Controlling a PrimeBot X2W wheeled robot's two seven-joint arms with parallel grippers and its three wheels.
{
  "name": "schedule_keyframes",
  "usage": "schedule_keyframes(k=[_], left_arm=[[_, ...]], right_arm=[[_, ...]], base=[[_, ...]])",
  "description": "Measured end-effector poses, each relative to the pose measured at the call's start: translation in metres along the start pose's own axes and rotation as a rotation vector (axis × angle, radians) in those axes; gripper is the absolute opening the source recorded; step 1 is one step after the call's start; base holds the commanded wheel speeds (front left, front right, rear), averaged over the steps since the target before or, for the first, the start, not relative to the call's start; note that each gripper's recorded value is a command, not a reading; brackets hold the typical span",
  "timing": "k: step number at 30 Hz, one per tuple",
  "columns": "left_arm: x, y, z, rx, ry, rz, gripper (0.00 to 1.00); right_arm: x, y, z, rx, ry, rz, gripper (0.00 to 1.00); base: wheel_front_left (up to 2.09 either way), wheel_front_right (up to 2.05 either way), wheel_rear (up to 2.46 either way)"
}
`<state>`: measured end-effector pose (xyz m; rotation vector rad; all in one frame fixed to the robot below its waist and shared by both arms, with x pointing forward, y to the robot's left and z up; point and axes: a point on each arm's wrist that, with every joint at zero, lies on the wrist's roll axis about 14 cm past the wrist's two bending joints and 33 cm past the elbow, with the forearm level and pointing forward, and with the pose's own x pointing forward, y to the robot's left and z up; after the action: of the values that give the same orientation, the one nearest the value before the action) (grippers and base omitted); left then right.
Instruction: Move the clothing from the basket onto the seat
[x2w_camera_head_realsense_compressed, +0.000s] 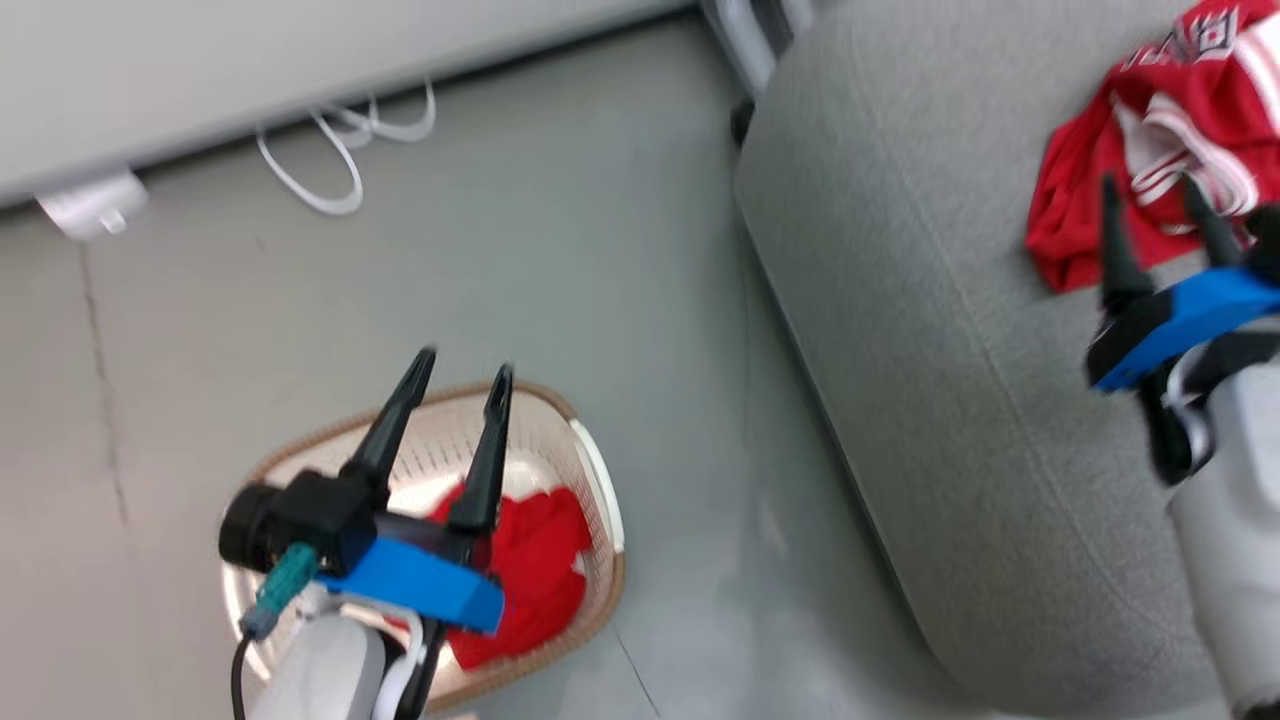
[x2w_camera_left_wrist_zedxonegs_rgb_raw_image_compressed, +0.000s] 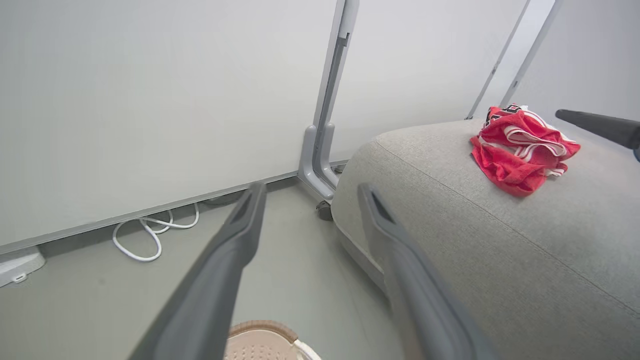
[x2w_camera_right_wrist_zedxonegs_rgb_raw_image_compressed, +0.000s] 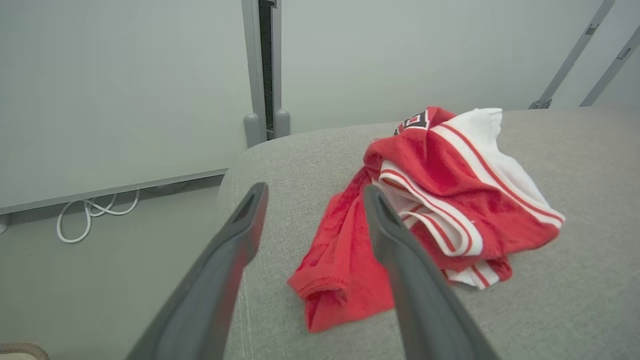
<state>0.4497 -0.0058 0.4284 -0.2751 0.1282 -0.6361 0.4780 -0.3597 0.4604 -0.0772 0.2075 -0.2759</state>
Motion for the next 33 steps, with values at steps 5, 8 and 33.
schedule_keyframes(k=[5,8,33], left_arm=[[-0.035,0.002,0.023,0.024,-0.035,0.089,1.00],[-0.054,0.008,0.038,0.040,-0.068,0.146,1.00],[-0.172,0.073,0.071,0.089,-0.175,0.523,1.00]], right_arm=[[-0.038,0.031,0.020,0.082,-0.070,0.092,1.00],[-0.058,0.044,0.031,0.110,-0.117,0.137,1.00],[-0.140,0.165,0.044,0.145,-0.177,0.422,1.00]], base=[[0.00,0.00,0.00],[0.00,0.00,0.00],[0.00,0.00,0.00]])
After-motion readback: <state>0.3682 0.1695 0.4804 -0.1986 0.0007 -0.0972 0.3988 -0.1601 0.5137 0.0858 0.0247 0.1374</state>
